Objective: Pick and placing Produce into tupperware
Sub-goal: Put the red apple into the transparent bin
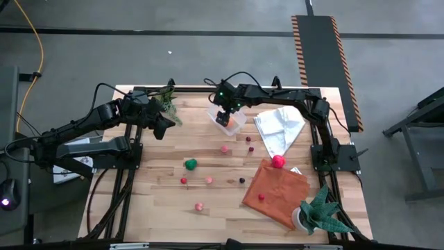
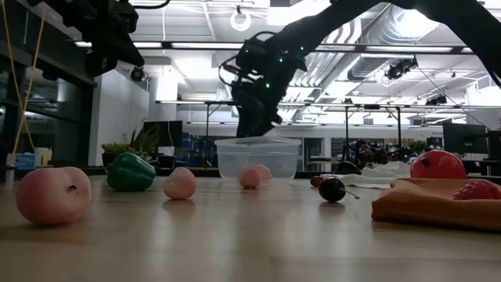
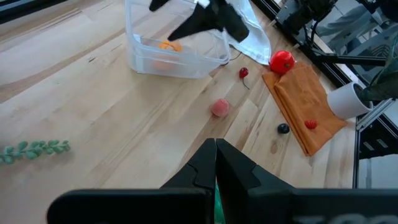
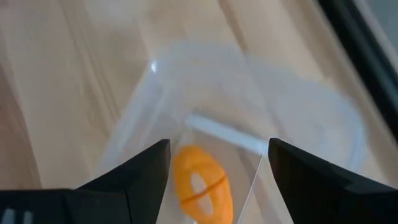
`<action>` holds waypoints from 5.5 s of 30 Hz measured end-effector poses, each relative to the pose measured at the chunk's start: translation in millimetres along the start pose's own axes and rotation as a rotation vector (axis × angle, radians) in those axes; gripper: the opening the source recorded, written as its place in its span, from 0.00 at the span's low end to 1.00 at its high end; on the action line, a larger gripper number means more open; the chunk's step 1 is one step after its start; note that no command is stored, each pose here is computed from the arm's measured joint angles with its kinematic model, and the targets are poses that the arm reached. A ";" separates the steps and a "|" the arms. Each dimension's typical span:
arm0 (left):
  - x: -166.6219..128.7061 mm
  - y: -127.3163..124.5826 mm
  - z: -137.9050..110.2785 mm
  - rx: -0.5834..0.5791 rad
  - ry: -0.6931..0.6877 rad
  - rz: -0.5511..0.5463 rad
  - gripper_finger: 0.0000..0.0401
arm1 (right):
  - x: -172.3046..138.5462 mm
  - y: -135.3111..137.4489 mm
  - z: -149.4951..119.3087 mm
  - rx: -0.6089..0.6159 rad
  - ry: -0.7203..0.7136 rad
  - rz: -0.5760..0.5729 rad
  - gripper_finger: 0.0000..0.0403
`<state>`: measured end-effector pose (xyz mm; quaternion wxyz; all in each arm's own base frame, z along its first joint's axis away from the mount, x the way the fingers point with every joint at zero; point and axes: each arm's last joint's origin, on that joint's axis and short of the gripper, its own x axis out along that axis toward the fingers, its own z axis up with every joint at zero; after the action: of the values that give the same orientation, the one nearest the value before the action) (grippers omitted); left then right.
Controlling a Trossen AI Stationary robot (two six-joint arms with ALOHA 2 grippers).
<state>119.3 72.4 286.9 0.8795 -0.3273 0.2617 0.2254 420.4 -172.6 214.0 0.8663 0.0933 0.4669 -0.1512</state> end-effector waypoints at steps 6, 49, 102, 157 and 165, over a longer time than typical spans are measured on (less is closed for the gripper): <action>0.0 -0.3 -0.1 0.000 0.005 -0.010 0.00 | -19.6 0.1 18.3 -0.053 -0.028 -0.001 0.63; 0.0 -0.3 -0.1 0.008 0.005 -0.010 0.00 | -177.6 -11.4 19.5 -0.128 0.068 0.206 0.35; 0.0 -4.2 7.0 -0.036 -0.057 -0.063 0.00 | -183.7 45.1 -227.9 0.069 0.005 0.524 0.53; 0.2 -3.1 4.0 -0.115 -0.023 -0.059 0.00 | -126.4 82.2 -244.9 -0.712 0.279 0.326 0.90; 0.2 -3.1 3.9 -0.116 -0.021 -0.058 0.00 | -119.6 79.2 -261.9 -0.751 0.346 0.329 0.90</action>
<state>122.3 73.0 290.7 0.8680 -0.3827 0.2293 0.2178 181.6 1.8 172.6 0.7619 -0.1309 0.6063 0.1864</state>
